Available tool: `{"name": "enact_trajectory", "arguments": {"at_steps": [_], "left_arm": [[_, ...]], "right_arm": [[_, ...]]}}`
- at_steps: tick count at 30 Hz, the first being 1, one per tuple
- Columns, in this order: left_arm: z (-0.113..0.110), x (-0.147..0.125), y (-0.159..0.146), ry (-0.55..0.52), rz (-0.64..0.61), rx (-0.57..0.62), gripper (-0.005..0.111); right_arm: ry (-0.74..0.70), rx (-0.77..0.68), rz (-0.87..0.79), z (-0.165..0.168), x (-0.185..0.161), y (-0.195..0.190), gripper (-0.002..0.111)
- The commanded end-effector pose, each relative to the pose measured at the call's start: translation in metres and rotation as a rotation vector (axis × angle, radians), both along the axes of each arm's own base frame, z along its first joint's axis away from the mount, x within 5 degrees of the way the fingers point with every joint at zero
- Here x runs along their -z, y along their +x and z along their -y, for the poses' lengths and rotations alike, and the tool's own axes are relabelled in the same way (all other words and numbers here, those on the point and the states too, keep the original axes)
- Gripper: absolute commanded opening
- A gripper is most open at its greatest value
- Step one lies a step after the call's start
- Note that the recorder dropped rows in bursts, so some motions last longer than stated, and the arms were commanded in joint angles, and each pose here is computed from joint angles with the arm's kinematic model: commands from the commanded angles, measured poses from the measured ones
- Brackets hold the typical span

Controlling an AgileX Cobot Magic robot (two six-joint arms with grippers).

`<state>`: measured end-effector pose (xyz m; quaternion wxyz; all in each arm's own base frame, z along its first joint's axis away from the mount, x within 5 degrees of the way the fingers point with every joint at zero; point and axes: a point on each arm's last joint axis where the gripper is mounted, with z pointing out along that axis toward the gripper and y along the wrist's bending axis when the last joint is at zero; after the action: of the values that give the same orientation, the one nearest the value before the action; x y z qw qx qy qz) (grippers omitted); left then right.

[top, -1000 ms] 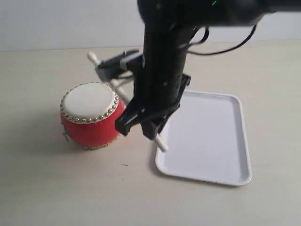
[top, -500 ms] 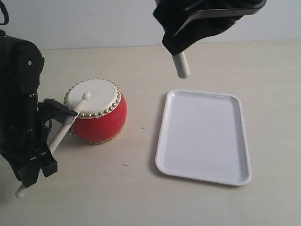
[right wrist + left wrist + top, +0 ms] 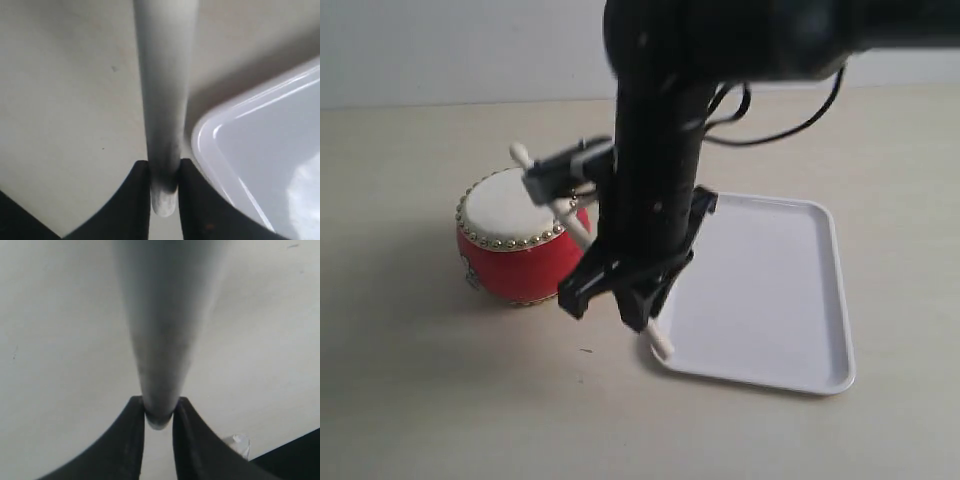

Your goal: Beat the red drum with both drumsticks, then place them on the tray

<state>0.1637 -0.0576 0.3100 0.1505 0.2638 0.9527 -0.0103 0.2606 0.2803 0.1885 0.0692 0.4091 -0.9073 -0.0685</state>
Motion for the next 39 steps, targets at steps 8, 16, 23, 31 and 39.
{"name": "enact_trajectory", "arguments": {"at_steps": [8, 16, 23, 31, 39], "left_arm": [[0.006, 0.023, 0.001, 0.003, -0.054, 0.027, 0.000], [0.077, 0.164, 0.079, 0.262, -0.648, 0.219, 0.000], [0.080, 0.094, 0.078, 0.095, -0.431, 0.193, 0.000], [0.029, -0.026, 0.003, -0.022, 0.073, 0.126, 0.000], [0.002, -0.055, -0.027, -0.009, 0.268, 0.062, 0.000]], "right_arm": [[0.102, -0.019, 0.126, 0.011, -0.057, -0.008, 0.000], [0.432, 0.037, 0.444, 0.077, -0.211, -0.076, 0.000], [0.314, 0.024, 0.376, 0.056, -0.171, -0.050, 0.000], [-0.019, -0.019, 0.069, 0.004, -0.010, 0.005, 0.000], [-0.029, -0.013, 0.060, -0.019, 0.018, 0.028, 0.000]]}}
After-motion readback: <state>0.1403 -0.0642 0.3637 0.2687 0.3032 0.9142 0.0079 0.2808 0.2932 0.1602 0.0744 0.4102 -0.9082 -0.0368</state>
